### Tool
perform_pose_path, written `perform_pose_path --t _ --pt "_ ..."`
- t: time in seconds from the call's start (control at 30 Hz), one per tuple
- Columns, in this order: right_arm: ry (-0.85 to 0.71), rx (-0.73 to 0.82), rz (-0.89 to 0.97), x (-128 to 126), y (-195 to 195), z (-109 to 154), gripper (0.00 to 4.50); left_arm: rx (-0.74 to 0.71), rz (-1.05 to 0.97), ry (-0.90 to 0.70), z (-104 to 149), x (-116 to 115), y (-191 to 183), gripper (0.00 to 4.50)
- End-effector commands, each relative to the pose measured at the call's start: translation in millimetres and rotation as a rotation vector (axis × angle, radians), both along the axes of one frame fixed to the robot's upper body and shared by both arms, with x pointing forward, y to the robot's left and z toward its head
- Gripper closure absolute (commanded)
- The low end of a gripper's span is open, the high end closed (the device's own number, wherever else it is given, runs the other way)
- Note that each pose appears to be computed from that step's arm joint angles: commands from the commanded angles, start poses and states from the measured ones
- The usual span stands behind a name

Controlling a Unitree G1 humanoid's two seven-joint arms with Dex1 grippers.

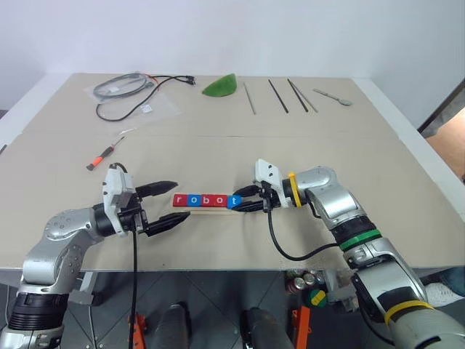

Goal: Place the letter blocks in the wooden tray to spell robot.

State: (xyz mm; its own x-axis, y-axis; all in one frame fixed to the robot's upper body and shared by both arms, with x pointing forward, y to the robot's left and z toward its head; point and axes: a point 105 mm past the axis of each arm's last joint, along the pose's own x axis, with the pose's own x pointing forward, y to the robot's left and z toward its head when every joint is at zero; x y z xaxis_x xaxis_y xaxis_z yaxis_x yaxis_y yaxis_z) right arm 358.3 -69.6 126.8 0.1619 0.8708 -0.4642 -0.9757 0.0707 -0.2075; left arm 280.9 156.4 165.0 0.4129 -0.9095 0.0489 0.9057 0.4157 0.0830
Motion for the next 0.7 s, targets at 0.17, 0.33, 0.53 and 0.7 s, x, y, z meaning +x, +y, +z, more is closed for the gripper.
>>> perform_pose_path --t 0.17,0.33,0.53,0.7 --pt "-0.053 -0.004 0.014 8.1 2.2 13.2 3.3 -0.013 0.006 -0.058 11.7 -1.2 1.2 0.0" --pt "-0.053 -0.027 0.03 8.5 -1.0 10.4 3.3 -0.015 0.009 -0.063 12.1 -1.4 1.7 0.0" --pt "-0.049 -0.041 0.05 7.6 0.7 7.5 3.3 -0.015 0.015 -0.067 12.9 -2.1 2.2 0.0" --pt "-0.051 -0.031 0.05 9.5 3.9 10.0 3.3 -0.017 0.021 -0.069 13.5 -2.8 2.8 0.0"
